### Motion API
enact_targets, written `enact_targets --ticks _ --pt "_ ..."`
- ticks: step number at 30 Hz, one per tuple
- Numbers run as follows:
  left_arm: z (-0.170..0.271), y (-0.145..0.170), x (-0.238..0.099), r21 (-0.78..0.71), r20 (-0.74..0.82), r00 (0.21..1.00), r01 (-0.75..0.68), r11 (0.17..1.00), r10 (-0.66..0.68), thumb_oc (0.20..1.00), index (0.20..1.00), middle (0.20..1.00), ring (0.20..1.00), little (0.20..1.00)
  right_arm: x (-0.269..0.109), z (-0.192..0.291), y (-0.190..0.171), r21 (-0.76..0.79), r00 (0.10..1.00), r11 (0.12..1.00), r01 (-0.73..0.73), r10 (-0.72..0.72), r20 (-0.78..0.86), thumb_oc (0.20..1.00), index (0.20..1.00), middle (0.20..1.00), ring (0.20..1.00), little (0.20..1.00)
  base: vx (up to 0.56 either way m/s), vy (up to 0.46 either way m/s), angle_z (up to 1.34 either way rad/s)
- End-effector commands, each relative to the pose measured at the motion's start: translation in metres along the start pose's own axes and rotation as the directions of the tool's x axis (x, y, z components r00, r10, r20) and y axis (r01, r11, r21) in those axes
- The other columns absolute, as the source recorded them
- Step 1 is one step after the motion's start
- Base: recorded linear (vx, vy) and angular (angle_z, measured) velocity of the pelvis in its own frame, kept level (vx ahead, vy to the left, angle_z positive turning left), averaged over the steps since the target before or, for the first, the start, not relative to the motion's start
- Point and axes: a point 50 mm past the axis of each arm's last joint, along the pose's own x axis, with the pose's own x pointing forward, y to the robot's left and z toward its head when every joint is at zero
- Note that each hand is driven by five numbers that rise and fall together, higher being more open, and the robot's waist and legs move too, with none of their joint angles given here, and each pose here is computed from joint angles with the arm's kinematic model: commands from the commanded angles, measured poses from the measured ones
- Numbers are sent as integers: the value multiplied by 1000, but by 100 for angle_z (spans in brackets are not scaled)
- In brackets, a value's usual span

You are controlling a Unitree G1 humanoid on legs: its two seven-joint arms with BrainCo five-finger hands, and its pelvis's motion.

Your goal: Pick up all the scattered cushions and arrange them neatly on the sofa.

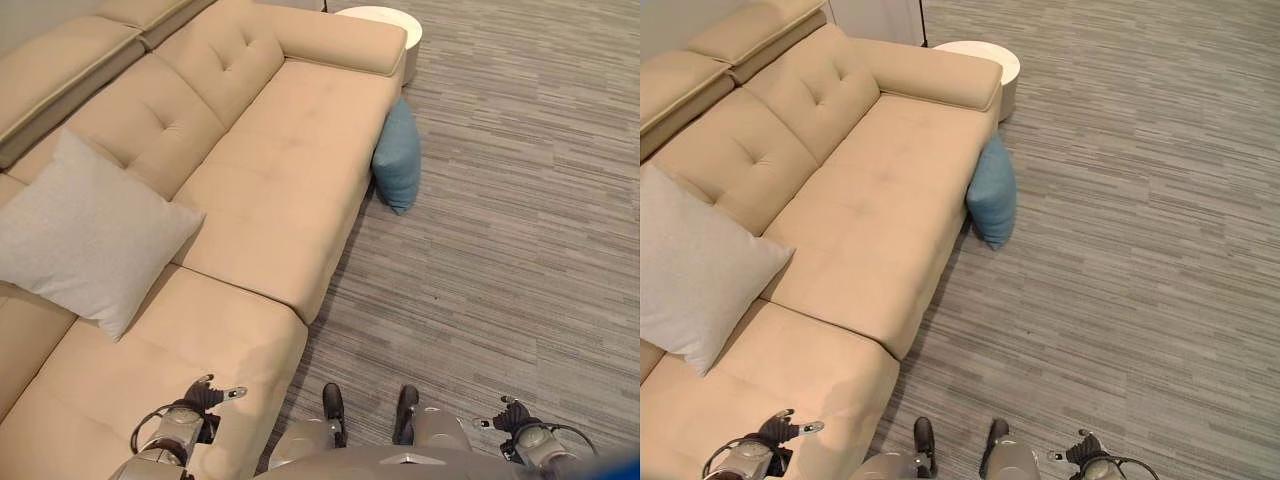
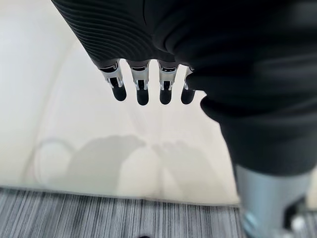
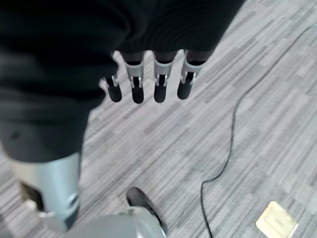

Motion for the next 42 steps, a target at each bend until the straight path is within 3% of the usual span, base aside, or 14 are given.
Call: enact_targets --ticks 1,7,15,27,31,42 --pt "6 -30 0 54 2 999 47 997 -47 1000 1000 1000 1000 1000 1 8 -7 -7 998 999 50 -50 34 1000 1000 1000 1000 1000 18 -297 -67" --pt "10 -58 -3 121 6 992 124 985 -126 1000 1000 1000 1000 1000 0 5 -7 61 997 995 76 -78 25 1000 1000 1000 1000 1000 66 -174 -14" --pt "19 -67 -4 129 35 989 140 982 -145 1000 1000 1000 1000 1000 -1 -7 -4 52 997 995 81 -80 -17 1000 1000 1000 1000 1000 56 -122 -33" --pt "18 -61 -3 119 40 991 121 985 -127 1000 1000 1000 1000 1000 -2 -13 -1 27 996 997 79 -77 -47 1000 1000 1000 1000 1000 245 -3 -54" --pt "12 -61 -5 128 31 992 115 985 -119 1000 1000 1000 1000 1000 0 14 7 -12 998 999 52 -51 44 1000 1000 1000 1000 1000 302 124 -81" --pt "29 -52 -1 131 76 992 91 987 -101 1000 1000 1000 1000 1000 4 29 -16 -27 990 994 107 -104 93 1000 1000 1000 1000 1000 290 -25 -12"
